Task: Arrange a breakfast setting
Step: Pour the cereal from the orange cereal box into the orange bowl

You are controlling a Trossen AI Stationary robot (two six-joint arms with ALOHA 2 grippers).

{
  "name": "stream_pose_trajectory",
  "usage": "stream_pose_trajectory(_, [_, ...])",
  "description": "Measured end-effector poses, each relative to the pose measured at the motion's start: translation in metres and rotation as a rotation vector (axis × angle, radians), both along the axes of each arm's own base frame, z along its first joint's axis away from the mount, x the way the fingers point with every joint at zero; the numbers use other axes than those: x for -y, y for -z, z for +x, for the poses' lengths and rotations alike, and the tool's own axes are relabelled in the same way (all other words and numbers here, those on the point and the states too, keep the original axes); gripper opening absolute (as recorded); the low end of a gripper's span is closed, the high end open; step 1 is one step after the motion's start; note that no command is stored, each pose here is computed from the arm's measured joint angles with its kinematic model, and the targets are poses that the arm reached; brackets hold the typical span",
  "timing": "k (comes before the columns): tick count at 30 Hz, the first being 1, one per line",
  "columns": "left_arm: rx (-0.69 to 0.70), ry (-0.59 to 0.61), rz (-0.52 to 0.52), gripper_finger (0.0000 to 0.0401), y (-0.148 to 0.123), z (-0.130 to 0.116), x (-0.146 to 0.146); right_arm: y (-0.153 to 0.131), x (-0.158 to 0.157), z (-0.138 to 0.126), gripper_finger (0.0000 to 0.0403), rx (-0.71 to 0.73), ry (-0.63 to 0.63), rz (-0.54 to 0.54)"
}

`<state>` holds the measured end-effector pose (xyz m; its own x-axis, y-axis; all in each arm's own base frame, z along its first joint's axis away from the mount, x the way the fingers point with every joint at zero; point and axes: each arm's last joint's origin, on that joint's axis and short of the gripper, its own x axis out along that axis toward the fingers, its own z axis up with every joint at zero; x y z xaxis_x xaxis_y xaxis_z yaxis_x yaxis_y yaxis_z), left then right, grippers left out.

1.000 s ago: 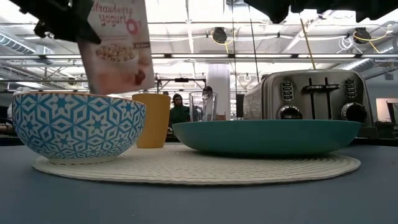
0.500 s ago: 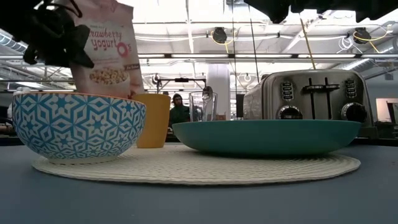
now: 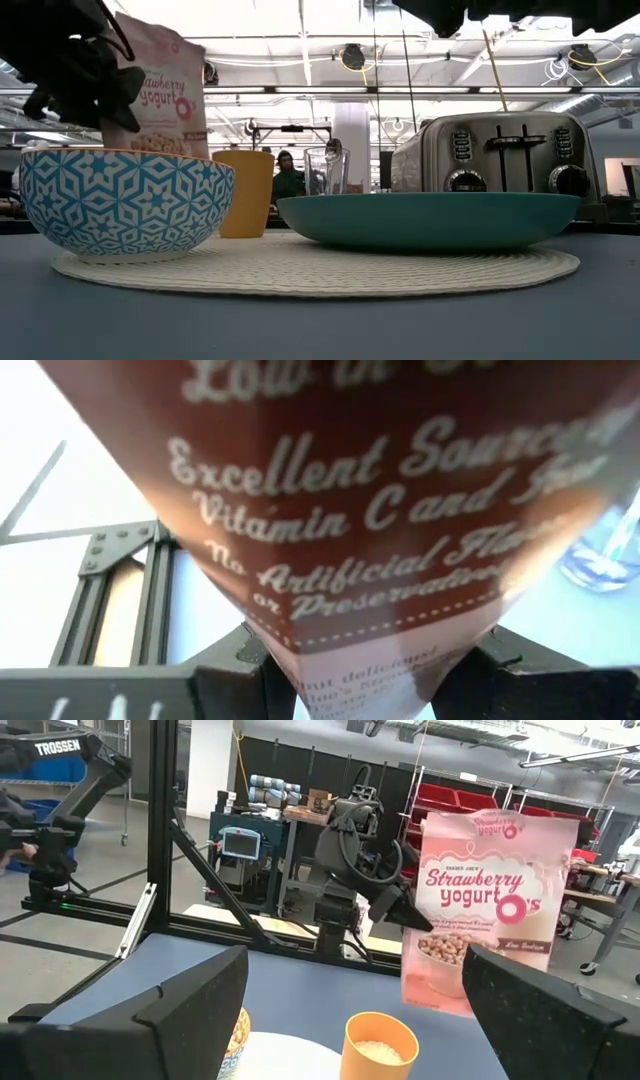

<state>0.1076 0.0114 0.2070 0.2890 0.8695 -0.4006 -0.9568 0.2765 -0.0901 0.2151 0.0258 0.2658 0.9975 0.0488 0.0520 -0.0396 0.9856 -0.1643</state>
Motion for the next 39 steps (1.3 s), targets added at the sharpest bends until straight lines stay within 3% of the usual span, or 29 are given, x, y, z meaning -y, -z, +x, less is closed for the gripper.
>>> stream_pose_trajectory(17, [-0.113,-0.131,-0.081,0.0168,0.018,0.016,-0.013,0.0,0.0,0.0,0.0357,-0.005,-0.003,-0.001])
stream_pose_trajectory(39, [-0.122,-0.122,-0.085,0.0169,0.018,0.017,-0.013,0.002,0.0,0.0,0.0357,-0.02,-0.003,-0.003])
